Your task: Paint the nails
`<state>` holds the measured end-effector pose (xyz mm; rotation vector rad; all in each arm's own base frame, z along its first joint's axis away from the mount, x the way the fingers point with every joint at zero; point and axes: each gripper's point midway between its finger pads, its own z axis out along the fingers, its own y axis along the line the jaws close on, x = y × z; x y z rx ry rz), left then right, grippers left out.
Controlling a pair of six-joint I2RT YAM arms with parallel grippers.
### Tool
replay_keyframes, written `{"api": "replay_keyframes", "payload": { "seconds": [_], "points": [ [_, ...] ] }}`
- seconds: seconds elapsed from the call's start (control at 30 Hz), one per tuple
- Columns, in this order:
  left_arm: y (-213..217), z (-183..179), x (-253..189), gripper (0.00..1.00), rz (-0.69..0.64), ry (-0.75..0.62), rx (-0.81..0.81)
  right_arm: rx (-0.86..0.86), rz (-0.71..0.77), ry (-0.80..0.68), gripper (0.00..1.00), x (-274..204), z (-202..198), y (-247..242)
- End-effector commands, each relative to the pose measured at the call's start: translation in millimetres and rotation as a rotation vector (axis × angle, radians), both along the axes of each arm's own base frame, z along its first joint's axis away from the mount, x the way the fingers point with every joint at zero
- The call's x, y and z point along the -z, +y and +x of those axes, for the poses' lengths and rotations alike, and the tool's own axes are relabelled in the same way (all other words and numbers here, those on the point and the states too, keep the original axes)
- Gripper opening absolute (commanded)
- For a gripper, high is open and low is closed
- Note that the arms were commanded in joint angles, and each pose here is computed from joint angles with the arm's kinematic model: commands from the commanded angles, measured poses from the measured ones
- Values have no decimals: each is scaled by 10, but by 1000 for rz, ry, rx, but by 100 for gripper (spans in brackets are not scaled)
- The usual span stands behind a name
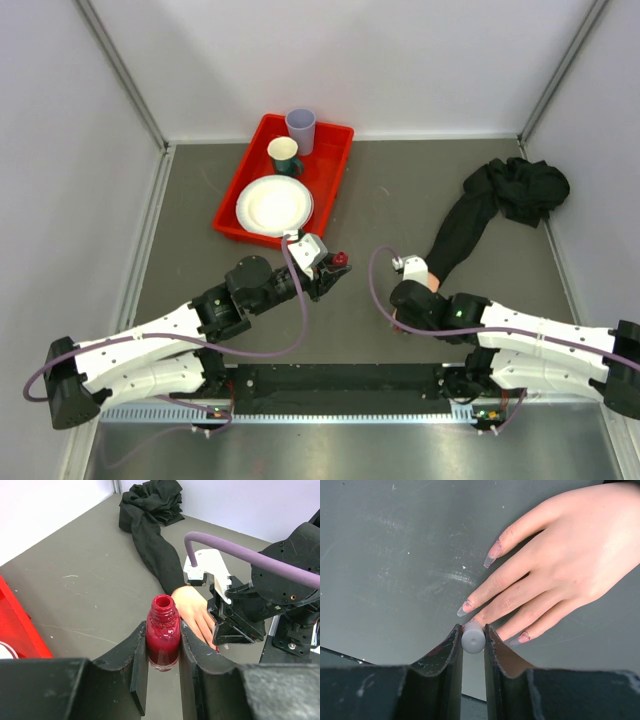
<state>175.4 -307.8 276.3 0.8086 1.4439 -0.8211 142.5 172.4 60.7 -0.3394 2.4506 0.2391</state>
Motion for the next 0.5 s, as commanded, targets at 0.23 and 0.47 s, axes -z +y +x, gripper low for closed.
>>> {"api": "replay_keyframes", "payload": {
  "seconds": [0.23,0.47],
  "points": [
    [-8,-16,-285,0,-55,-47,10,-39,19,9,0,6,-28,104],
    [-16,-17,-271,0,-52,-45,13,-43,27,8,0,-7,-31,114]
  ]
}}
